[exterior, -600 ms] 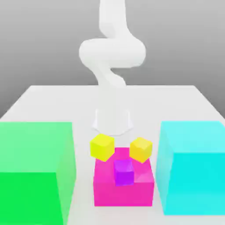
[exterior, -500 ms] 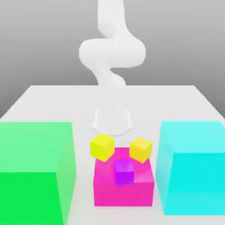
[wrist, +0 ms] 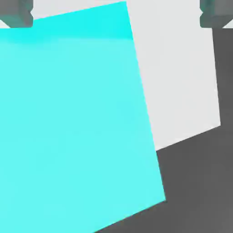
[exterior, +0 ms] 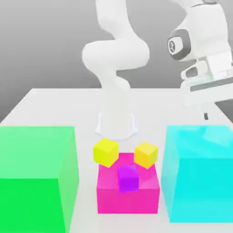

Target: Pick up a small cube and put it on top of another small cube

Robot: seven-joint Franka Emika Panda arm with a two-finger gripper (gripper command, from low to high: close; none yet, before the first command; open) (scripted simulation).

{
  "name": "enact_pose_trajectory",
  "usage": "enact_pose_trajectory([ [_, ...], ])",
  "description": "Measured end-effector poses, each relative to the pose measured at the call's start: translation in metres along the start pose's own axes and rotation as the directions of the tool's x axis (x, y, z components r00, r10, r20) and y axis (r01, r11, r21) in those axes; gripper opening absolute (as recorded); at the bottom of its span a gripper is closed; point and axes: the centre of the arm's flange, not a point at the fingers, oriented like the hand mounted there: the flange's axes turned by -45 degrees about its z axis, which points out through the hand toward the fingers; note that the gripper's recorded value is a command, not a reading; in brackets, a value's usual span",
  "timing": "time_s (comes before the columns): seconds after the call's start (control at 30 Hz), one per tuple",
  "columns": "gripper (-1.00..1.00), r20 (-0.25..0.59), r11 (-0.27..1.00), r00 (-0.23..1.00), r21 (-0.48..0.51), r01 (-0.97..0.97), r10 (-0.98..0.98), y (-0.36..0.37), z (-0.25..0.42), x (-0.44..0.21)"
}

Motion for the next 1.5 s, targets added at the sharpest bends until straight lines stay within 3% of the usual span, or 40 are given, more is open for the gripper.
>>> enact_pose_trajectory([
  [0.23, 0.00, 0.110, 0.959, 0.977, -0.240, -0.153, 0.183, 0.056, 0.069, -0.019],
  [0.83, 0.00, 0.114, 0.953, 0.973, -0.253, -0.168, 0.202, 0.071, 0.131, -0.029],
  [0.87, -1.00, 0.115, 0.952, 0.973, -0.255, -0.167, 0.201, 0.074, 0.135, -0.030],
  [1.5, -1.00, 0.110, 0.955, 0.974, -0.246, -0.167, 0.198, 0.055, 0.094, -0.022],
])
